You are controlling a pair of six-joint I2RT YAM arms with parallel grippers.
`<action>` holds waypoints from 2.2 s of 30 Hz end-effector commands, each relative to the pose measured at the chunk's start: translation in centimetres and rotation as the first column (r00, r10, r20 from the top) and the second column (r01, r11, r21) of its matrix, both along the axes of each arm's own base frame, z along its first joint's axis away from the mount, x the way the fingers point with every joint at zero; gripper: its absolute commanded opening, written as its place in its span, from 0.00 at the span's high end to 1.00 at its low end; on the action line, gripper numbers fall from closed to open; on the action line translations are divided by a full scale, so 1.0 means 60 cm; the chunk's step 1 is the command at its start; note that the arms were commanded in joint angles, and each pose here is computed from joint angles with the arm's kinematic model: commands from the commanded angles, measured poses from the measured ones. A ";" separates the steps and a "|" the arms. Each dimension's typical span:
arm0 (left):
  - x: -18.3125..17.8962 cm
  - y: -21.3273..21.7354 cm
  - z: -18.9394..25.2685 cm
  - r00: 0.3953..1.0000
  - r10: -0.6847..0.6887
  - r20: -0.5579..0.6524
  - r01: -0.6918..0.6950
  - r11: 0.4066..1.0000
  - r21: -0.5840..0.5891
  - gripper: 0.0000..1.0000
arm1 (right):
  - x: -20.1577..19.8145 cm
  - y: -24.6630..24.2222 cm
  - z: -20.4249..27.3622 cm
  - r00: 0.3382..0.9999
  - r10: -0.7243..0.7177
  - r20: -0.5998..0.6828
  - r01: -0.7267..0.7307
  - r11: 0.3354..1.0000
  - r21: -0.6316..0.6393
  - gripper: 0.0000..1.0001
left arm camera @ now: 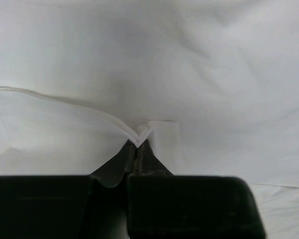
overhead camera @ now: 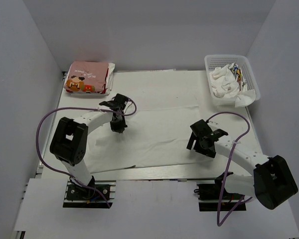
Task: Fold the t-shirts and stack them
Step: Fold the flattened tshirt in 1/3 of the way, then grap the side of the flattened tshirt furthest away from the robot with both arms
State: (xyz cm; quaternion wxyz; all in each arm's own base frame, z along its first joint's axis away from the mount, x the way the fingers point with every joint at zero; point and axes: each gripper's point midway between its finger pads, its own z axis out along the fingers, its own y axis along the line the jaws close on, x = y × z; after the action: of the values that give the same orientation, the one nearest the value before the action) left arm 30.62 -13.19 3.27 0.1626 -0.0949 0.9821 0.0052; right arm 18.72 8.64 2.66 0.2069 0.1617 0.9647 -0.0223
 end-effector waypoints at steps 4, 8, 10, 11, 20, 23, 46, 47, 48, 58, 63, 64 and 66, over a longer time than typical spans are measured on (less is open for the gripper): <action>0.021 -0.063 0.028 0.976 -0.188 0.114 0.199 0.975 -0.097 1.00 | 0.015 0.017 -0.003 0.999 0.026 0.032 -0.027 0.999 0.041 0.10; 0.025 -0.059 0.023 0.975 -0.198 0.103 0.204 0.977 -0.057 0.98 | 0.022 0.026 -0.001 0.998 0.045 0.045 -0.047 0.997 0.059 0.10; 0.023 -0.050 0.020 0.978 -0.186 0.091 0.188 0.982 -0.016 0.60 | 0.028 0.028 0.002 0.997 0.054 0.061 -0.058 0.997 0.059 0.10; 0.031 -0.050 0.027 0.978 -0.181 0.108 0.183 0.983 -0.007 0.40 | 0.031 0.030 0.007 0.996 0.062 0.064 -0.066 0.996 0.059 0.10; 0.121 -0.050 0.143 0.935 -0.135 0.327 0.140 0.990 0.006 0.01 | 0.081 0.046 0.071 0.972 0.092 0.216 -0.111 0.991 0.077 0.10; 0.172 -0.028 0.163 0.926 -0.098 0.365 0.065 0.993 0.101 0.01 | 0.101 0.053 0.091 0.959 0.082 0.272 -0.110 0.990 0.089 0.10; 0.476 0.070 0.064 0.913 0.096 0.396 -0.164 0.976 0.142 0.01 | 0.126 0.030 0.093 0.978 0.023 0.206 -0.015 0.999 -0.039 0.10; 0.481 0.066 0.061 0.913 0.094 0.398 -0.159 0.978 0.133 0.01 | 0.123 0.030 0.088 0.981 0.022 0.194 -0.015 0.999 -0.041 0.10; 0.483 0.076 0.061 0.909 0.116 0.400 -0.179 0.976 0.124 0.01 | 0.120 0.032 0.081 0.983 0.025 0.181 -0.019 0.999 -0.037 0.10; 0.461 0.060 -0.012 0.940 0.103 0.326 -0.129 0.990 0.059 0.41 | 0.111 0.016 0.050 0.994 0.033 0.100 -0.022 0.993 -0.117 0.10; 0.449 0.063 -0.025 0.949 0.101 0.299 -0.127 0.990 0.069 0.67 | 0.114 0.018 0.047 0.996 0.011 0.093 -0.001 0.994 -0.110 0.10; 0.437 0.065 -0.041 0.956 0.107 0.274 -0.132 0.988 0.074 0.74 | 0.114 0.016 0.047 0.995 0.008 0.097 0.004 0.993 -0.121 0.10; 0.430 0.070 -0.035 0.956 0.110 0.274 -0.137 0.987 0.082 1.00 | 0.121 0.016 0.053 0.994 0.001 0.108 0.012 0.992 -0.123 0.10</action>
State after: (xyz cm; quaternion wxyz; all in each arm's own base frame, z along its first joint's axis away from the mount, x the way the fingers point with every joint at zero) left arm 58.90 -8.77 2.47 0.3396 -0.1570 0.9258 0.0537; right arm 24.51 9.68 4.34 0.2429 0.1312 0.9588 -0.0676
